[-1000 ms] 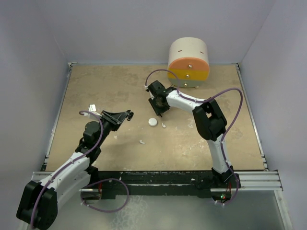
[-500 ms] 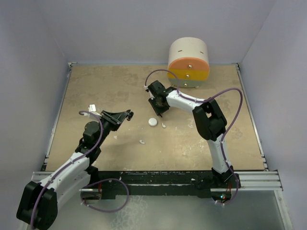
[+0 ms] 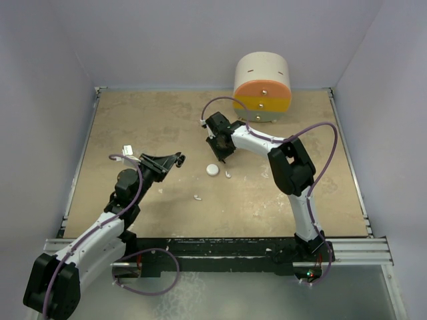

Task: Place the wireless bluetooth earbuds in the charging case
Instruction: Pick up the earbud from the center of the board.

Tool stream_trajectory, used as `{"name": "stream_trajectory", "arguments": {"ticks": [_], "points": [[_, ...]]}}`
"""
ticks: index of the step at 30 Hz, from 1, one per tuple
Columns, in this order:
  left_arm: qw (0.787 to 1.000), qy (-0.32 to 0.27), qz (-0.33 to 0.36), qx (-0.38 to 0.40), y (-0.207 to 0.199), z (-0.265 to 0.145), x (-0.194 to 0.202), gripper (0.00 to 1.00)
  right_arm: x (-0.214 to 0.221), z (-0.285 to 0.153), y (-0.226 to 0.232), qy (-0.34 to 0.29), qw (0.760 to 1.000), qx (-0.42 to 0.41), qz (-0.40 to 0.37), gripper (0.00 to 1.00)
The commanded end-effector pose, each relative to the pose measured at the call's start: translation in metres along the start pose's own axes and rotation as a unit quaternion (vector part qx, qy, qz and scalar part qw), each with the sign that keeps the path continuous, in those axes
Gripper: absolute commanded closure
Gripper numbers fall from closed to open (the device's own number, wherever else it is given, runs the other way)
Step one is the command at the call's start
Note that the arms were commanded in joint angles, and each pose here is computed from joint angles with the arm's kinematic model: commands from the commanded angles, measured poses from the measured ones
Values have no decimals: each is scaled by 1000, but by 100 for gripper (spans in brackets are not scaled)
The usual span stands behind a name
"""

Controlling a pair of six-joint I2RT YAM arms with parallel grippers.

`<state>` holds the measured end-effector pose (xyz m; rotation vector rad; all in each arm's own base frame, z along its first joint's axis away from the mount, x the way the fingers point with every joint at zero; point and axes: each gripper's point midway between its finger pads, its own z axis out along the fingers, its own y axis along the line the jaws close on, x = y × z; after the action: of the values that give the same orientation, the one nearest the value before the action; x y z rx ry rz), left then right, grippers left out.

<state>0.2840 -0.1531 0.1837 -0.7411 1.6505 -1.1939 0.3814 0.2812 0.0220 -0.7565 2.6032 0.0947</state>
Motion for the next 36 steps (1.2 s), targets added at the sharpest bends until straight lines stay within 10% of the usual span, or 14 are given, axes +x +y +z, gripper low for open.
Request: {"name": "stream_trajectory", "arguments": {"ticks": [1,14,21,36], "points": [[1000,-5,12,20,-10,-1,-4,100,5,3,7,8,1000,-13,-7,73],[1000,-5,12,20,-11,-2,-4,100,-3,-1,1,-1,1000,5,2,91],[1000,-1,11,21,-16,0,-5,100,-76,-55,-3,-147,989,3,24,100],[996,43,-34,73,-56,40,2,100,-115,-209,1,-523,846,-76,72,100]]}}
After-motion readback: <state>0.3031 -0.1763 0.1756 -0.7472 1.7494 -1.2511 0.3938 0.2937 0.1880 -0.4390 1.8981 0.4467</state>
